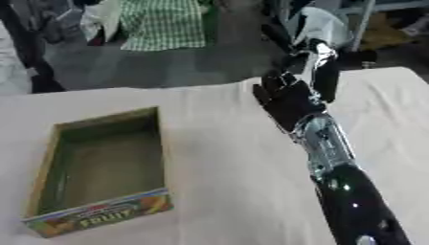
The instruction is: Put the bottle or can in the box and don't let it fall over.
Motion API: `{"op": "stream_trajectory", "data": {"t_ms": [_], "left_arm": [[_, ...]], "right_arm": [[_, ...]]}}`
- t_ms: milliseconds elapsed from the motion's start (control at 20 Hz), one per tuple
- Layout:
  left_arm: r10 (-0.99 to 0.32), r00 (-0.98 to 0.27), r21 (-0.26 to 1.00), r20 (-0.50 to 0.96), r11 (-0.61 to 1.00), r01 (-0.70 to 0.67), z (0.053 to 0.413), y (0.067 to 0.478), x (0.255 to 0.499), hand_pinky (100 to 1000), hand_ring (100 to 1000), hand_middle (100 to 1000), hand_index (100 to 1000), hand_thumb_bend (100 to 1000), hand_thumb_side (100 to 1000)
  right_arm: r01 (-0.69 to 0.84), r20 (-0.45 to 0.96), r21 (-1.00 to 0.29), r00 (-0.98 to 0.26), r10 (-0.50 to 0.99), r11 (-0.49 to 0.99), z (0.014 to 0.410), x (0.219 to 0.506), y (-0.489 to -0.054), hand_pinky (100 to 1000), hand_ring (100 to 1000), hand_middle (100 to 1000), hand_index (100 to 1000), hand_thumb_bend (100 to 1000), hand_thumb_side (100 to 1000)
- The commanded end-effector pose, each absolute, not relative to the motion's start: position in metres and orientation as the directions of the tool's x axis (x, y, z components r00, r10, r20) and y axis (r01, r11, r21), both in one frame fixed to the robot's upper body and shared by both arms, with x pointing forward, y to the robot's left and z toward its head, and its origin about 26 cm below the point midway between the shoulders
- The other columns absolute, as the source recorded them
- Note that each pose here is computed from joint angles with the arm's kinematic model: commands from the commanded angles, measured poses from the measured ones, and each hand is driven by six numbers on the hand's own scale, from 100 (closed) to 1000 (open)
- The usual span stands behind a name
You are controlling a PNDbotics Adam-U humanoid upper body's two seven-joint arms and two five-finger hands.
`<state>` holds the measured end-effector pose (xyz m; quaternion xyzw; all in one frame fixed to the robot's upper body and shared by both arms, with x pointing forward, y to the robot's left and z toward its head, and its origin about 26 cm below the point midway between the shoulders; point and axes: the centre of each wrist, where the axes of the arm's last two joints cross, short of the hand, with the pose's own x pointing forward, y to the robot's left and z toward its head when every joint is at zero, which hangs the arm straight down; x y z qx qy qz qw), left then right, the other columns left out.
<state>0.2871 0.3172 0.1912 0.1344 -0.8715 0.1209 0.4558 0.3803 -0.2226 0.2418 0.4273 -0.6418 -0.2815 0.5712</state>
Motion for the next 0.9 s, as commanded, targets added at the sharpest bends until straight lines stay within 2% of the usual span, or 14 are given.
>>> {"op": "stream_trajectory", "data": {"t_ms": [50, 900], "left_arm": [[-0.136, -0.576, -0.080, 0.806, 0.939, -0.334, 0.2014, 0.3173, 0.2853, 826, 855, 794, 823, 838, 621], [-0.136, -0.573, -0.077, 0.808, 0.940, -0.332, 0.2003, 0.3168, 0.2852, 827, 856, 795, 822, 836, 622]], "right_arm": [[-0.250, 0.499, 0.839, -0.006, -0.867, 0.484, 0.2528, 0.3817, -0.2256, 100, 106, 273, 984, 264, 905], [-0.226, 0.492, 0.841, -0.059, -0.868, 0.492, 0.2568, 0.3876, -0.2356, 100, 105, 271, 982, 267, 899]]}}
